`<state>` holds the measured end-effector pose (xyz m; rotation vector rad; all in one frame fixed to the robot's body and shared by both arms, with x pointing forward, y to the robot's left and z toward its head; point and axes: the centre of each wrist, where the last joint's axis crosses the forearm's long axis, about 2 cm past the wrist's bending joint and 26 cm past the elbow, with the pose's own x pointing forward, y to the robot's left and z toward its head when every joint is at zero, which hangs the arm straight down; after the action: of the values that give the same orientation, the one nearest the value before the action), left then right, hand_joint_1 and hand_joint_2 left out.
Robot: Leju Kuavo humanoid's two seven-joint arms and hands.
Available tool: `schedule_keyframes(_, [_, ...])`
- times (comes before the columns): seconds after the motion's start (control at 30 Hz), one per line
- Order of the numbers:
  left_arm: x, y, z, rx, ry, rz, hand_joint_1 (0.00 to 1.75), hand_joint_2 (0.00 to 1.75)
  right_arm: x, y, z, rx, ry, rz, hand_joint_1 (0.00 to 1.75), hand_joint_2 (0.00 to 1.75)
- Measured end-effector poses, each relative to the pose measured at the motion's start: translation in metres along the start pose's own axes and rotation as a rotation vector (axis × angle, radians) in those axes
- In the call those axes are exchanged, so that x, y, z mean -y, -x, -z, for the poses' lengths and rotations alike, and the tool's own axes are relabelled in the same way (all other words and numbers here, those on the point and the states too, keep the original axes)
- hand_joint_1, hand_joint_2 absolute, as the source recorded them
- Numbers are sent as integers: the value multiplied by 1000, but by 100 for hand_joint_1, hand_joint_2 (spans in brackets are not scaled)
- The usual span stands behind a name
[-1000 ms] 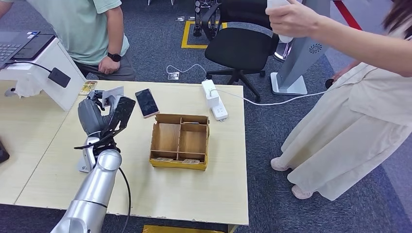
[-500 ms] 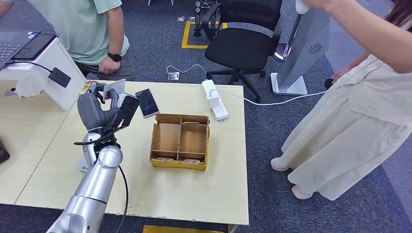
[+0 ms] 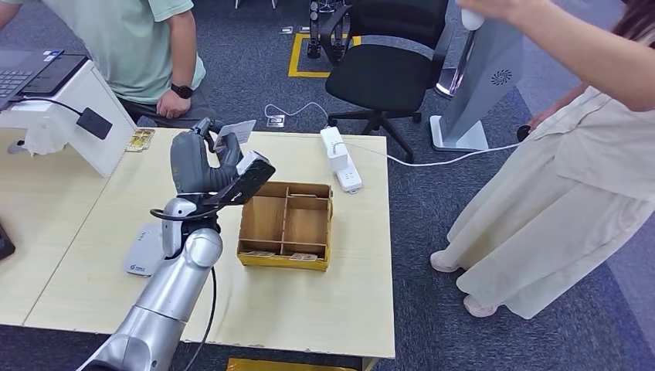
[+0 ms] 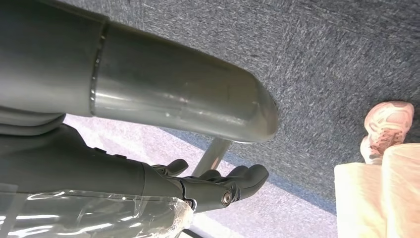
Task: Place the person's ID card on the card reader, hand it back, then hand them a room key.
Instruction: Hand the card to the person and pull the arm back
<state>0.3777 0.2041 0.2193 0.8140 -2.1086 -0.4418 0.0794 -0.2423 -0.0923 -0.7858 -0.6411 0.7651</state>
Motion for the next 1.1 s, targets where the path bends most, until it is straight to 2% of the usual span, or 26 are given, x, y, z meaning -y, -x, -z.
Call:
schedule_keyframes(0.17, [7, -11, 1, 15, 36, 11, 175, 175, 0, -1, 0, 4, -4, -2, 0, 0])
schedule_keyframes(0.4, [0, 1, 1, -16, -4, 55, 175, 175, -1, 0, 0, -3, -8, -1, 0, 0])
schedule_keyframes(0.53, [-11, 19, 0, -59, -75, 101, 175, 175, -1, 1, 0, -9, -8, 4, 0, 0])
schedule_keyframes(0.8, [-48, 68, -3, -160, -198, 178, 175, 175, -1, 2, -1, -19, -9, 14, 0, 0])
schedule_keyframes(1.1, [-66, 90, -9, -211, -232, 240, 175, 175, -2, 2, -1, -23, -10, 19, 0, 0])
